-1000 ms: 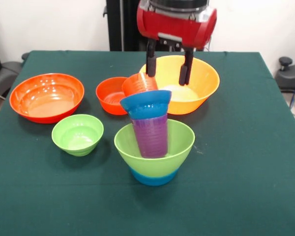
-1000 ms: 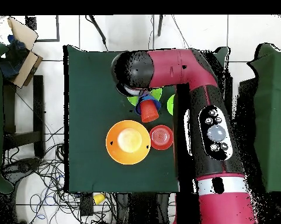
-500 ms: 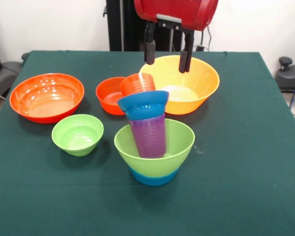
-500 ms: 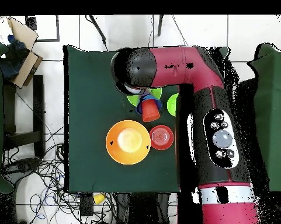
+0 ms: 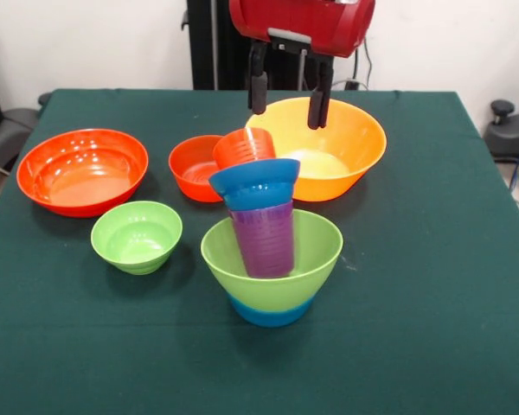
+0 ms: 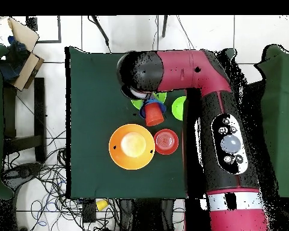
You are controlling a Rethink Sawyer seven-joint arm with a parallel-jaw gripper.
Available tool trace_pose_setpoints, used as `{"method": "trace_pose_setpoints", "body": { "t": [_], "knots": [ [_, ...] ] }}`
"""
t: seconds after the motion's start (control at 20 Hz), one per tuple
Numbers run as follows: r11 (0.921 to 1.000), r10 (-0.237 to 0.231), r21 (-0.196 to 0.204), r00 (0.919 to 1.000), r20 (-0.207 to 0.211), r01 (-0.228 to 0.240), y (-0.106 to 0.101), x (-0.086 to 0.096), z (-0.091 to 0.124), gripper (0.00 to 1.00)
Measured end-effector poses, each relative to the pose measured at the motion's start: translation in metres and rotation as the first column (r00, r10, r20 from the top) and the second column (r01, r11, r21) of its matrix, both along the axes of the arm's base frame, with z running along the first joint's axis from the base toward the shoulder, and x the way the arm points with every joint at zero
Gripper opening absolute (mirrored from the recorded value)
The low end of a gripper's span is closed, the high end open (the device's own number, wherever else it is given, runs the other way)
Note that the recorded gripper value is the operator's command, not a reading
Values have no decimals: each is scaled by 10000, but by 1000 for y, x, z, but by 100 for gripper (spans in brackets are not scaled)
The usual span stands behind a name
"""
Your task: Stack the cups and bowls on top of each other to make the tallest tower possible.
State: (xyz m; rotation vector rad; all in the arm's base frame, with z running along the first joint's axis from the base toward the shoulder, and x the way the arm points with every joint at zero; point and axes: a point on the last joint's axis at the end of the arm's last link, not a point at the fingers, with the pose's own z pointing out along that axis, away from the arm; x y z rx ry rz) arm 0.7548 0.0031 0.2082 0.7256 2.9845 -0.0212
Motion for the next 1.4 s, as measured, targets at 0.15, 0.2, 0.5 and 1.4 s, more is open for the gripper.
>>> {"method": "trace_pose_setpoints", "body": {
  "t": [0.15,0.2,0.5,1.4],
  "knots": [
    [10000,33,18,10000,-25,-33,0,-5,-6,100],
    [10000,65,38,10000,-8,-65,1,-8,-10,100],
    [9995,282,166,9996,32,-282,10,-28,-32,100],
    [9973,723,122,9969,321,-727,25,-61,-41,100]
  ]
}}
